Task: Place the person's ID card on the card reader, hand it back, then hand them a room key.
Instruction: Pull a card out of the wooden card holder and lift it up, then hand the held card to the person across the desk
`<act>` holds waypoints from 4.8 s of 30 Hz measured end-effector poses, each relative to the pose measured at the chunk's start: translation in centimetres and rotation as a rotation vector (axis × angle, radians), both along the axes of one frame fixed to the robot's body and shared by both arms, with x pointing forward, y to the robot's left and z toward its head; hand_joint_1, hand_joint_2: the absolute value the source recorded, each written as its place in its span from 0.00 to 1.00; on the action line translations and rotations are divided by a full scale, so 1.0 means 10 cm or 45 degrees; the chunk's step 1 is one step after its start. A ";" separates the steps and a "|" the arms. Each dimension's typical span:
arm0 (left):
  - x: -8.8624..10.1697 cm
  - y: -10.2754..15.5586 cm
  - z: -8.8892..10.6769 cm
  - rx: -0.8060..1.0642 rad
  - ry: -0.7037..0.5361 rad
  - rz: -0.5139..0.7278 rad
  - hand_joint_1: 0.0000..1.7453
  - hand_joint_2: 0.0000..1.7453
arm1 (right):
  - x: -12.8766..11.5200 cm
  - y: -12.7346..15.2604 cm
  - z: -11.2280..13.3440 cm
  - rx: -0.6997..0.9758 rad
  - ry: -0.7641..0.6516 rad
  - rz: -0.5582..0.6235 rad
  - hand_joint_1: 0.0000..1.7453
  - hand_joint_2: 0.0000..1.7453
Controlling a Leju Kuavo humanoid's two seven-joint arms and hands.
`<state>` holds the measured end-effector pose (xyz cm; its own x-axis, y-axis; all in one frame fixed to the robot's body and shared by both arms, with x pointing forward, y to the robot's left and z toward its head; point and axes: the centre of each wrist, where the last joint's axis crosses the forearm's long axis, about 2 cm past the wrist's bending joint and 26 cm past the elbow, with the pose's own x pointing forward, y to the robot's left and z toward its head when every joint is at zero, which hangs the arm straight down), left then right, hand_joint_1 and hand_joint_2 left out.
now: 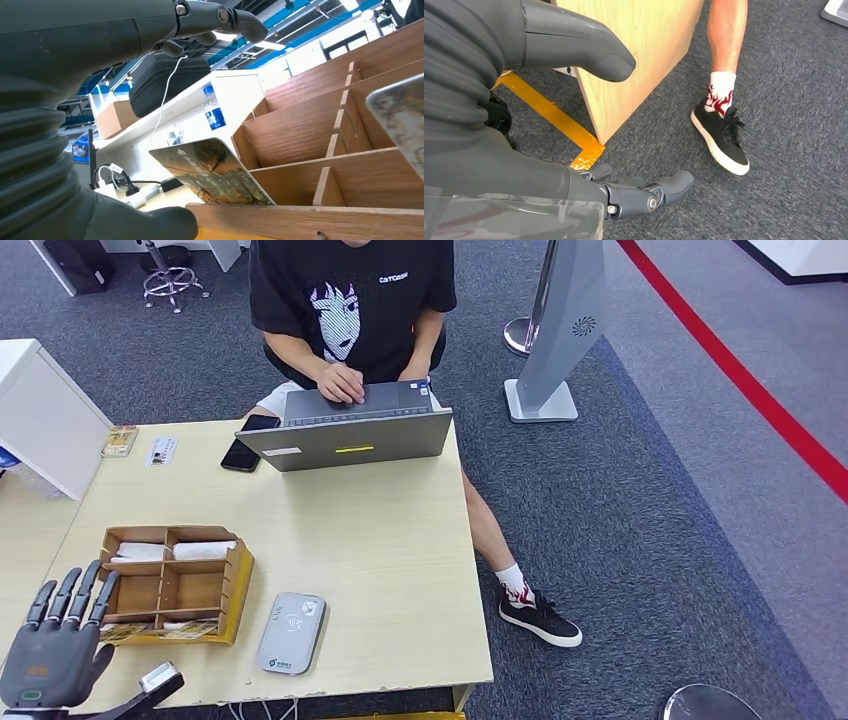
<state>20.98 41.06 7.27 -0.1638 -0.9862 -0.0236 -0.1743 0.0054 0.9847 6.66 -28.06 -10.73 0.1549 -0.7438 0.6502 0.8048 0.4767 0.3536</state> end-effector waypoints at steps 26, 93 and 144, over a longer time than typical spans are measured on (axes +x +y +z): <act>-0.03 -0.03 -0.06 -0.029 0.060 0.001 1.00 1.00 | -0.01 -0.01 0.00 -0.004 0.024 -0.020 0.00 1.00; 1.51 -0.58 1.71 -0.052 -0.647 -0.289 1.00 1.00 | 0.23 0.10 0.04 0.045 0.010 0.066 0.00 1.00; -0.09 -1.11 0.94 -0.413 -0.848 -0.451 0.00 1.00 | -0.09 0.09 -0.01 0.023 0.071 -0.049 0.00 1.00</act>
